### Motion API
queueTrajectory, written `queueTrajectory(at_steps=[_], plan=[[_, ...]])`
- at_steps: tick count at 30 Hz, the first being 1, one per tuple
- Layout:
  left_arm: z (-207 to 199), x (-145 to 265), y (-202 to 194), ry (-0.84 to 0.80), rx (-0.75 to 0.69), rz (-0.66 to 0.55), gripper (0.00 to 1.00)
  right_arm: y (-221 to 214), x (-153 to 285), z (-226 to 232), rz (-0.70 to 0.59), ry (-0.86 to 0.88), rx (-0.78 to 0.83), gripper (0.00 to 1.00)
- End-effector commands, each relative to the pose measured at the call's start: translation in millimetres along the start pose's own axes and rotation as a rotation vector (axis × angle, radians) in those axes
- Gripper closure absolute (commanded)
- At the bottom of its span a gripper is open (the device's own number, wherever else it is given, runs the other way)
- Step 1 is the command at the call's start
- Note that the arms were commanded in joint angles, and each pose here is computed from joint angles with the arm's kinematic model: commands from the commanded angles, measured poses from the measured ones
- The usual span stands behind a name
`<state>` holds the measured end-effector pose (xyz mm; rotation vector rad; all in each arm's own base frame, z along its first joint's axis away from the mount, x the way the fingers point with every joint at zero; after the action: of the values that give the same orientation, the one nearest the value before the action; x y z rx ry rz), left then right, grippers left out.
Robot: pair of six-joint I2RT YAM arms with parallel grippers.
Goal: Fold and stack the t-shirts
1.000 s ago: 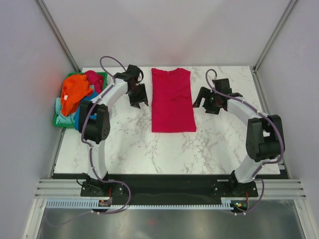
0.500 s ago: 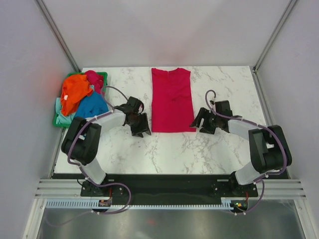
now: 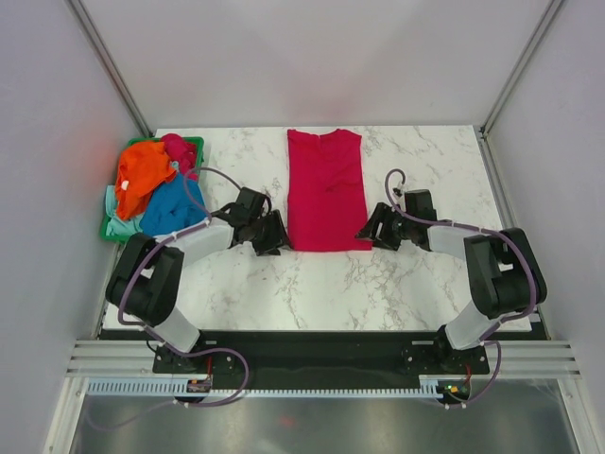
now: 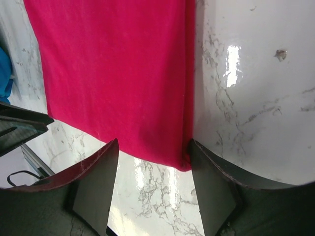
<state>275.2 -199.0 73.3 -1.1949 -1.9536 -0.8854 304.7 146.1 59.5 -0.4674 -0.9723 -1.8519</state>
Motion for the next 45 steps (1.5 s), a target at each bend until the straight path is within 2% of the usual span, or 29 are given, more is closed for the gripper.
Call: queueTrajectory(at_steps=[1,6,18,29,32,33,35,36,38,39,41,42,45], plan=[[-23,15,9,-0.091,0.011,-0.065,0.47,-23,-11,-23,0.070,-0.080,-0.018,0.33],[-29,23,11,-0.104,-0.001,-0.108,0.44,-25,-12,-25,0.078,-0.079,-0.008,0.33],[-5,-24,8,0.001,0.031,-0.049,0.44,-29,-12,-25,0.096,-0.073,-0.003,0.38],[7,-41,1,0.022,0.041,-0.052,0.55,-34,-12,-29,0.108,-0.078,-0.002,0.41],[12,-46,1,0.042,0.042,-0.055,0.65,-36,-13,-29,0.113,-0.075,-0.001,0.48],[14,-47,1,0.046,0.040,-0.062,0.82,-37,-13,-30,0.114,-0.074,-0.003,0.51],[16,-49,3,0.046,0.030,-0.088,0.91,-38,-14,-30,0.117,-0.071,-0.004,0.54],[17,-49,5,0.047,0.025,-0.100,0.98,-39,-14,-30,0.118,-0.067,-0.002,0.59],[18,-48,6,0.050,0.015,-0.113,0.98,-40,-13,-30,0.117,-0.064,-0.003,0.68],[16,-46,7,0.041,0.010,-0.118,0.98,-41,-12,-29,0.118,-0.062,-0.003,0.79],[11,-39,7,0.019,0.004,-0.119,0.98,-39,-9,-26,0.104,-0.054,0.000,0.87],[8,-35,6,0.008,-0.002,-0.124,0.98,-38,-7,-25,0.098,-0.053,-0.001,0.96],[-7,-10,-1,-0.026,-0.033,-0.145,0.98,-39,2,-16,0.081,-0.031,-0.007,1.00]])
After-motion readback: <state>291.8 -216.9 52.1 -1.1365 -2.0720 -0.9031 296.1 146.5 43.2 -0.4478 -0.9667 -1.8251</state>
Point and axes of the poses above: each gripper's point midway between its finger pads, its own x axis back along the fingers, its own z axis along the line the jaws close on, y = z × x, the point moved 4 cm from there along x, back along the fingers, and after that the axes turned 8 degrees about x, right-handed, at the moved point
